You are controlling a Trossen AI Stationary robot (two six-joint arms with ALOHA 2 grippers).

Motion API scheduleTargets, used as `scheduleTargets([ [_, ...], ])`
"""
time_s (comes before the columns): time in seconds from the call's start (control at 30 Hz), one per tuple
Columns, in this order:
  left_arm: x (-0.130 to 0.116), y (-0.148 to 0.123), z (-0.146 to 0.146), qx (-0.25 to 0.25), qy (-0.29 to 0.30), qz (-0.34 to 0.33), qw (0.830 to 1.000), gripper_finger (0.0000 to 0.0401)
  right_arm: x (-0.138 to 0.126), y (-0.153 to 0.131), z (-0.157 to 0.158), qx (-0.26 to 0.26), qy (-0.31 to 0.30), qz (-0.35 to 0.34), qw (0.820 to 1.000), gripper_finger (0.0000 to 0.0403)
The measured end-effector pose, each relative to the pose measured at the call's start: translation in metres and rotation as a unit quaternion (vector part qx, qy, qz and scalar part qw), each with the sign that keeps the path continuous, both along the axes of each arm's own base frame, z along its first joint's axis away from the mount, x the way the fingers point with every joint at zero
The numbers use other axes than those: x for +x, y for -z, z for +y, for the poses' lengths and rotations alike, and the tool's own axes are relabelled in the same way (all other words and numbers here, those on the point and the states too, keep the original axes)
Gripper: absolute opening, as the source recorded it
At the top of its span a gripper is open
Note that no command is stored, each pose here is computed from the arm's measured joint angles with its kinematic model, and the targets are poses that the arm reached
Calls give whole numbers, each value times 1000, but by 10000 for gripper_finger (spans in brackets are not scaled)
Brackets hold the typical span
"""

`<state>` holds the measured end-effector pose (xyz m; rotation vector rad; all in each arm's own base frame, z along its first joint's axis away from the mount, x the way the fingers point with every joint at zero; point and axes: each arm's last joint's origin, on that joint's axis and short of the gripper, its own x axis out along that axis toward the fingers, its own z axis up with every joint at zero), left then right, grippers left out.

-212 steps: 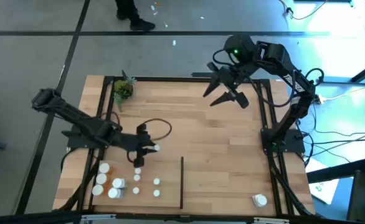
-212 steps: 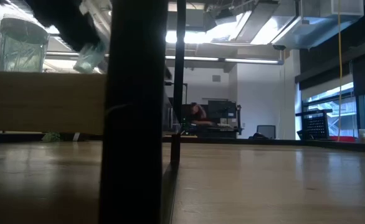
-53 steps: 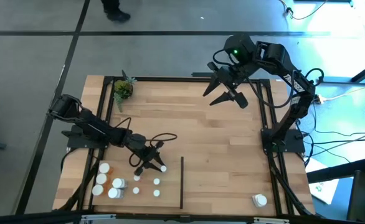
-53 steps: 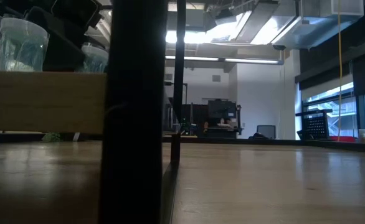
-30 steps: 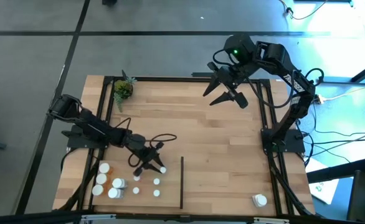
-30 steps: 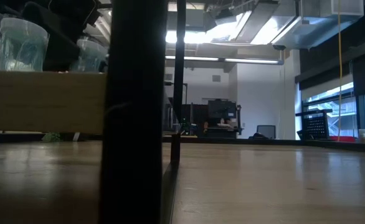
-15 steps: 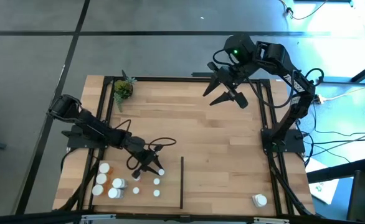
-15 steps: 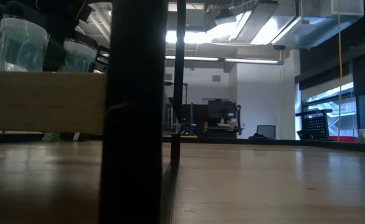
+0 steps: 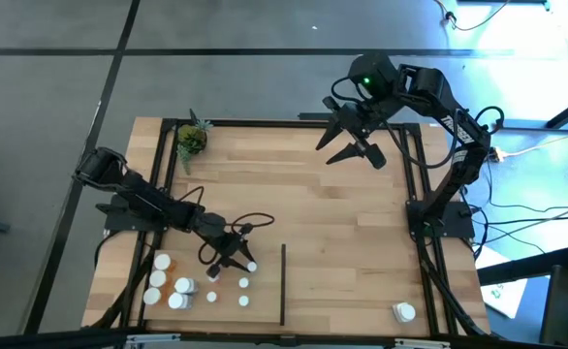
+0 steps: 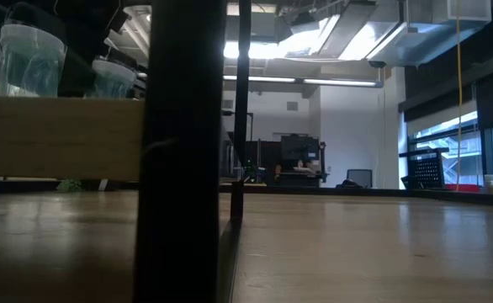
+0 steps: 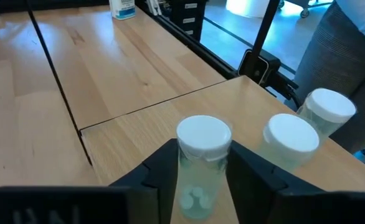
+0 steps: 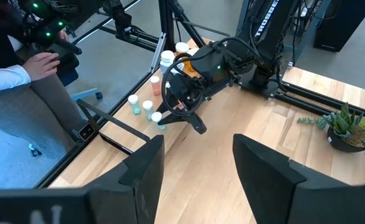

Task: Pick and place medicine bottles onto shelf by color
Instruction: Put the small blue pill bottle on the shelf aligned with the other small blue pill bottles

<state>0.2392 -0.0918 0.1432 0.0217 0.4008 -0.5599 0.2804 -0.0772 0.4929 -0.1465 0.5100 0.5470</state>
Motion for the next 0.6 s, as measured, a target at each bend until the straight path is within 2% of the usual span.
scheduleTargets([
  [0.6,1,-1,1,0,-16,-3,1000,156,0,0,0,0,0,0,1000,193],
])
